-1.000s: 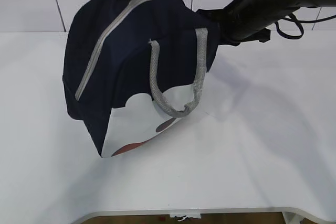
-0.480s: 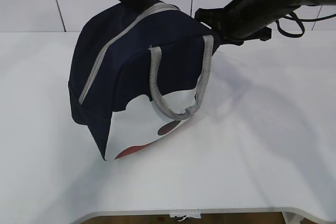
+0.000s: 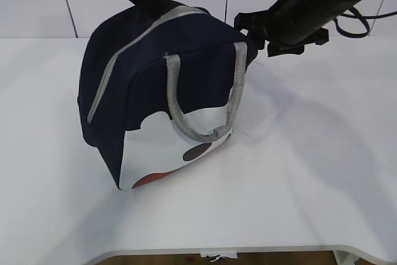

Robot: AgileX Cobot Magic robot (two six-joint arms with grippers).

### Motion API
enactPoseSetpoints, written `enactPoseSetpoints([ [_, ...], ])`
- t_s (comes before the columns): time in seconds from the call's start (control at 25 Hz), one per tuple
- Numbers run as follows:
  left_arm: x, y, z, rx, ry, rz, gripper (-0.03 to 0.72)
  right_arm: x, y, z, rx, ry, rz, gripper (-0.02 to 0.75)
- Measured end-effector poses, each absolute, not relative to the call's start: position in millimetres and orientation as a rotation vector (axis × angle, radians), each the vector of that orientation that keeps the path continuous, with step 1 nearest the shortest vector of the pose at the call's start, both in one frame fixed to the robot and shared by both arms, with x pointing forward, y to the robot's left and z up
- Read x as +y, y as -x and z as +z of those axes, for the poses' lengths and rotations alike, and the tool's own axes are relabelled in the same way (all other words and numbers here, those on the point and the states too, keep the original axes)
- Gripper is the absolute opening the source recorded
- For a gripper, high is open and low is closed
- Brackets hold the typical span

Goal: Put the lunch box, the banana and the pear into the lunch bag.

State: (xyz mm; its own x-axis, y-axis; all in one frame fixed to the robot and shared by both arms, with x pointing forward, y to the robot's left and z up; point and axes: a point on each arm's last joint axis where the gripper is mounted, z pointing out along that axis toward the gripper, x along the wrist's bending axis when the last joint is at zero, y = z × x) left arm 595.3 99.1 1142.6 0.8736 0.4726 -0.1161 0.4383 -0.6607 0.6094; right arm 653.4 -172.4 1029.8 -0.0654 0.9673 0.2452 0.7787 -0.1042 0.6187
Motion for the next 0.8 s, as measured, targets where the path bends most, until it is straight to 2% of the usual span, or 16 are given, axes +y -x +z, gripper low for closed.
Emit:
enactPoseSetpoints([
  [0.48,104,-607,1128,0.871,-2.412,0.097,-0.006,-179,-631,1096,2.187,-1.891,0.573,0.413],
  [0.6,105,-607,1127,0.95,-2.388,0.081,0.02,-180,-628,1111,2.216,-1.875,0.545,0.413],
  [0.68,106,-608,1127,1.0,-2.38,0.086,0.122,-180,-628,1119,2.215,-1.848,0.567,0.414],
  [0.72,107,-608,1127,1.042,-2.365,0.077,0.23,-180,-628,1123,2.212,-1.837,0.578,0.413],
  [0.8,107,-608,1127,1.077,-2.35,0.068,0.349,-180,-627,1128,2.209,-1.822,0.593,0.414],
])
